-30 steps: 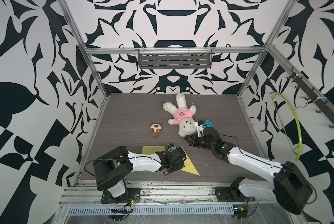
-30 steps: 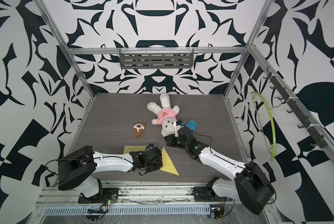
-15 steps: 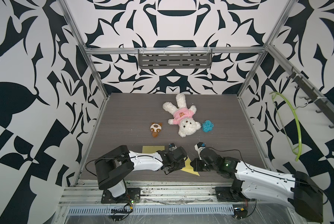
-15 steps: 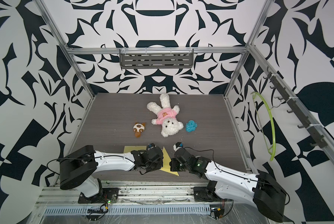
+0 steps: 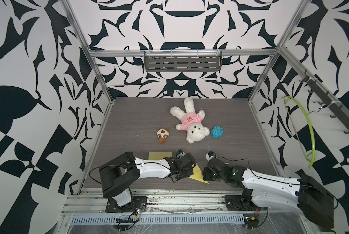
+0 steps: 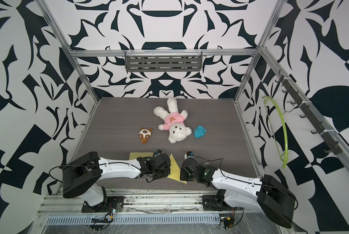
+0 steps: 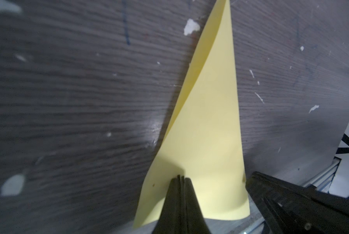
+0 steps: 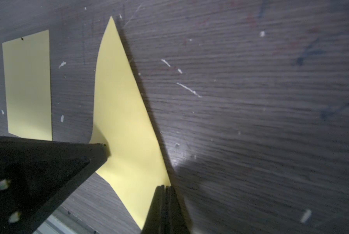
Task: Fold the square paper diagonally
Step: Fold the paper at the center of the board.
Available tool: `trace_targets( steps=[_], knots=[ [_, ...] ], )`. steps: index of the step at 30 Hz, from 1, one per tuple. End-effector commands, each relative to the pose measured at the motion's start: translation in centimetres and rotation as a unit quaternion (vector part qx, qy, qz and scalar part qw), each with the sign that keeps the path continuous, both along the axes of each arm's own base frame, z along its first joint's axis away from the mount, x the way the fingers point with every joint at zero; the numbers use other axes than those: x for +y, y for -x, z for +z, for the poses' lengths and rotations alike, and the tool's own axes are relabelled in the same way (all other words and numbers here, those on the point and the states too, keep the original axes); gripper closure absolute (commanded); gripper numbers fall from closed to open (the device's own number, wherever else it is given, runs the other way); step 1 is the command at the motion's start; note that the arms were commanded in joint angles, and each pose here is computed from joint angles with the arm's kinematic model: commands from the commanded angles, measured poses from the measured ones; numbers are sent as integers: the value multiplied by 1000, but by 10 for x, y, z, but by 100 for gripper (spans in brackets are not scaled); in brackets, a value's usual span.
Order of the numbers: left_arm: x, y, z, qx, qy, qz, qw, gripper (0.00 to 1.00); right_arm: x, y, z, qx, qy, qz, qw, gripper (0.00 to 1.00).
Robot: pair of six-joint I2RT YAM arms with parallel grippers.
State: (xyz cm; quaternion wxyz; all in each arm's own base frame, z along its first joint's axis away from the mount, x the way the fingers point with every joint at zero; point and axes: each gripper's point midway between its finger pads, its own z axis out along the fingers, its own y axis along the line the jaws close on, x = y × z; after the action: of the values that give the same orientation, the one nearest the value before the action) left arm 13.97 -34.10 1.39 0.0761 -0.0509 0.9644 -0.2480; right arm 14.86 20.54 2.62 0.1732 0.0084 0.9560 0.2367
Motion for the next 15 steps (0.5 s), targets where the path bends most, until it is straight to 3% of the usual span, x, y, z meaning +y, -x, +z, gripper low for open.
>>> trace_targets(
  steps=[1,15],
  knots=[
    [72,45,-62,87,-156,-25,984,100,10,-10,10,-22,-19,-3,1000,100],
    [75,45,-61,83,-156,-21,984,100,1,-2,-7,5,18,-4,1000,100]
  ],
)
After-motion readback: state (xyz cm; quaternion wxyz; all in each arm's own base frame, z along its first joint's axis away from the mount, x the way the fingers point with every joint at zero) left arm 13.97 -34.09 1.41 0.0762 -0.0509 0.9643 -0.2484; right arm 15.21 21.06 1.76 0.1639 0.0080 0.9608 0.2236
